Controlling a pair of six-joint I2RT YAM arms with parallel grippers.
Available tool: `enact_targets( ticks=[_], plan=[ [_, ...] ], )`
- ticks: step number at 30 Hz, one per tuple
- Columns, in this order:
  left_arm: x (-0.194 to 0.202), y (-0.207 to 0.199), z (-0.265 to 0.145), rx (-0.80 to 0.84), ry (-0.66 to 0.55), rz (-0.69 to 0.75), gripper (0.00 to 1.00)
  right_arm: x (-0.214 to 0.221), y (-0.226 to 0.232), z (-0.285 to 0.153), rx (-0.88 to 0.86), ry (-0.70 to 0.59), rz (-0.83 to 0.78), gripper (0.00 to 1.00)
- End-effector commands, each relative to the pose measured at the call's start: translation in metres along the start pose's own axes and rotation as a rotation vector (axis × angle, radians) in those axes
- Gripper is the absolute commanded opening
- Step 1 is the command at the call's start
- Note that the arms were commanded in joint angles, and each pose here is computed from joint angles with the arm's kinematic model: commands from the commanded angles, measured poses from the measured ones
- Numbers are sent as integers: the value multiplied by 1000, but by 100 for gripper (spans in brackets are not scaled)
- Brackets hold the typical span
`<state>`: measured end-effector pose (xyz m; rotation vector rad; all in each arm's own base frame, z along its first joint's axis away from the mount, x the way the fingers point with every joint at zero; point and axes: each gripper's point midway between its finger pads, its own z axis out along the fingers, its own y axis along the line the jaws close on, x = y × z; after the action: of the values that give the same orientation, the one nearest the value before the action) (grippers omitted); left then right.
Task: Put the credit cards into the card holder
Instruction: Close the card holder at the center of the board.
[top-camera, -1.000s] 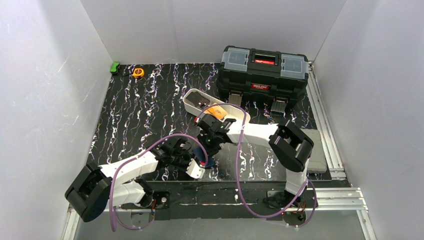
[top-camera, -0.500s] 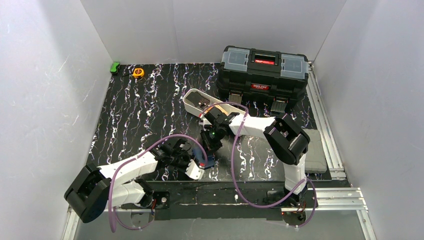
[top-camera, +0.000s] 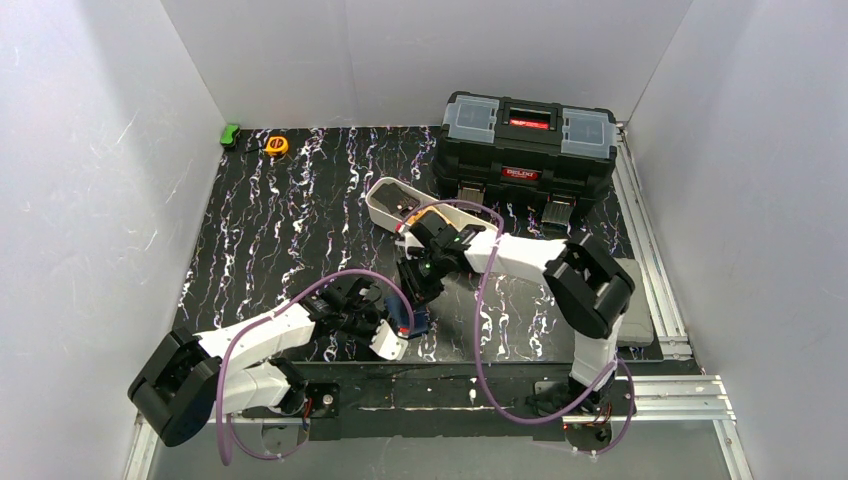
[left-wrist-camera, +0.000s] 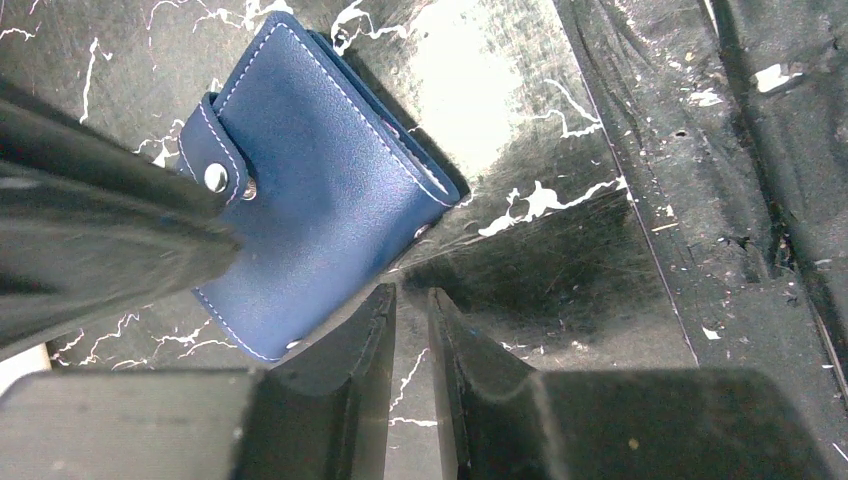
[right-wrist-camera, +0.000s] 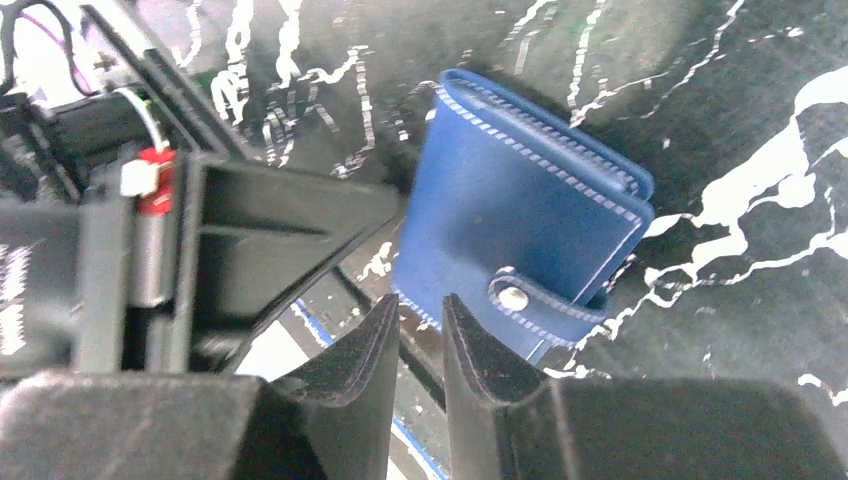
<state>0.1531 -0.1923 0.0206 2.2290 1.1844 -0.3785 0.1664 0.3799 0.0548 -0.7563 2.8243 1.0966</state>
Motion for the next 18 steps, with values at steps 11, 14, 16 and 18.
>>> enact_targets(
  ticks=[11, 14, 16, 18],
  plan=[
    [-10, -6, -7, -8, -39, 14, 17, -15, 1, -52, 226, -107, -36, 40],
    [-8, -8, -7, -9, -29, -3, 17, -12, -5, -46, 300, -100, -39, 45],
    [-6, -9, -6, -14, -22, -12, 17, -9, -7, -40, 329, -86, -37, 45],
    [-4, -7, -5, -26, -15, -25, 17, -9, -7, -34, 347, -80, -46, 45]
  ],
)
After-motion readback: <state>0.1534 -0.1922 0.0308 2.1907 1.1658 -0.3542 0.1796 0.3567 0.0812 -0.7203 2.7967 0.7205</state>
